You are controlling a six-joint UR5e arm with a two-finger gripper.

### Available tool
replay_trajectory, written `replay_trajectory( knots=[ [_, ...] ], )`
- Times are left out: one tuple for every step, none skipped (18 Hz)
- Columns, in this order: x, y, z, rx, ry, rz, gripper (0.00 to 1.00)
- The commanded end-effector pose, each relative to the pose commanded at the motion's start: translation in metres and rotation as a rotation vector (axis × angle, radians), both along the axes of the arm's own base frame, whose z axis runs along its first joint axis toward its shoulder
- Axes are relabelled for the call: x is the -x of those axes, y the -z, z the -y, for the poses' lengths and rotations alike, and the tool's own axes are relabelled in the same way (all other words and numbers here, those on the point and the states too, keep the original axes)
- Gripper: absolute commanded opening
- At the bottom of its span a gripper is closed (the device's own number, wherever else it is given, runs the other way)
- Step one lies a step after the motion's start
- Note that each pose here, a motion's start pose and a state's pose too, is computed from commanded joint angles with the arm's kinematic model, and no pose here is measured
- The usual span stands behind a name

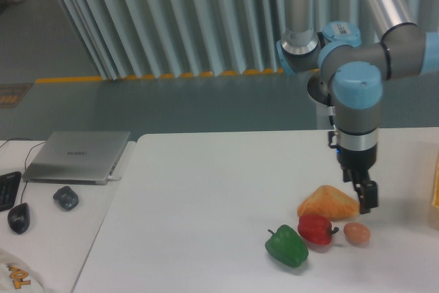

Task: Place the yellow pepper on the table
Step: 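Lift the gripper away from the orange object and move it off the table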

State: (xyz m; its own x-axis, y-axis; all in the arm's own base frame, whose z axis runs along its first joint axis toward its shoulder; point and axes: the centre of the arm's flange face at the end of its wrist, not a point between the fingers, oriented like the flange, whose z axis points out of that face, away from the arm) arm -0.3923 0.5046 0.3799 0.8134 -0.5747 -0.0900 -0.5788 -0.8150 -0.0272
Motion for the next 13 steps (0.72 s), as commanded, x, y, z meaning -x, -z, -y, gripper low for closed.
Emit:
replay_trajectory(
  knots=[
    [0.010, 0.000, 0.008, -0.002, -0.017, 0.002, 1.00],
    [0.021, -0.001, 0.017, -0.002, -0.025, -0.001, 1.00],
    [0.030, -0.002, 0.025, 0.001, -0.013, -0.004, 1.00],
    [0.035, 0.000, 0.030, 0.007, 0.007, -0.003, 1.00],
    [0.037, -0.002, 0.033, 0.008, 0.031, -0.009, 1.00],
    [0.041, -0.003, 0.037, 0.009, 0.040, -0.012, 1.00],
    [0.046, -0.003, 0.042, 0.011, 0.043, -0.012, 1.00],
    [0.050, -0.003, 0.046, 0.013, 0.054, -0.015, 1.00],
    [0.055, -0.003, 0.051, 0.015, 0.069, -0.017, 1.00],
    [0.063, -0.003, 0.059, 0.017, 0.090, -0.021, 1.00],
    [0.070, -0.002, 0.067, 0.020, 0.127, -0.024, 1.00],
    [0.076, -0.002, 0.072, 0.024, 0.163, -0.026, 1.00],
    [0.079, -0.001, 0.076, 0.027, 0.185, -0.027, 1.00]
  ],
)
